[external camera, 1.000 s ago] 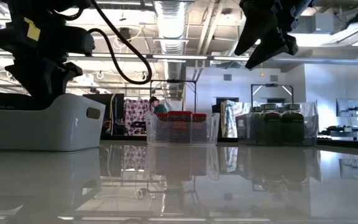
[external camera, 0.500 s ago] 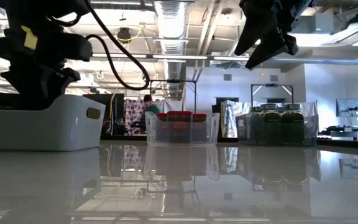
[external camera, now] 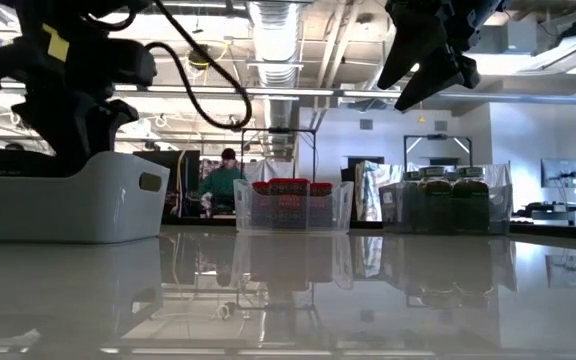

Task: Sort spices by type
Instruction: Put the black seasoning bottle into the gray bin

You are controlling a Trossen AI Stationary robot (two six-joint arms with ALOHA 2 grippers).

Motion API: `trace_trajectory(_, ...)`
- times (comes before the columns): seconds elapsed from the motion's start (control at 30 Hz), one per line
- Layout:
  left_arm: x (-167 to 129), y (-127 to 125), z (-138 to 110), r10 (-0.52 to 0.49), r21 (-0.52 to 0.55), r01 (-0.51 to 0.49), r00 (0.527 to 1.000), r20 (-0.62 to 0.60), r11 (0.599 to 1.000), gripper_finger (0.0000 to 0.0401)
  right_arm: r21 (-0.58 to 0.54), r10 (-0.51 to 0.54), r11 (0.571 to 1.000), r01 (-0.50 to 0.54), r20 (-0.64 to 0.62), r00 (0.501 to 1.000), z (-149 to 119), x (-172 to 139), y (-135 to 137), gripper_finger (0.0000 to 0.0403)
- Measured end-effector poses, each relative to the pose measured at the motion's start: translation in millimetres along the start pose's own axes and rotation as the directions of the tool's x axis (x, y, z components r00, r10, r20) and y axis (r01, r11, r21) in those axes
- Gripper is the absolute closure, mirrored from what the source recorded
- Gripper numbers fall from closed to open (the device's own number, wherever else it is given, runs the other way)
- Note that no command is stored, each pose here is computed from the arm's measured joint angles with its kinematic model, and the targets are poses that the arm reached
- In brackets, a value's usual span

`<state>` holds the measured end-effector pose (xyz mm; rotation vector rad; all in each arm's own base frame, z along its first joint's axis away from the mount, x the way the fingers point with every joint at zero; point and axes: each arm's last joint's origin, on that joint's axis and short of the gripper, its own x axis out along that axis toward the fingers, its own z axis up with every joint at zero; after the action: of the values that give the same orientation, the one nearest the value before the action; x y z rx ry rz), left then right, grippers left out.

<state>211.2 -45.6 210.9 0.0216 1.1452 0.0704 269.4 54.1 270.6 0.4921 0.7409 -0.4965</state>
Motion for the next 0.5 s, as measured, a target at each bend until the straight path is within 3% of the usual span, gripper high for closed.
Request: trace_trajectory(0.5,-15.6,1.9,7.8,0.044,0.019,-0.044,0.999,-0.021,0.999,0.0232,-0.001,0.000,1.000,0.000,0.000,1.000,0.0,-0.1,0.0,0.0148)
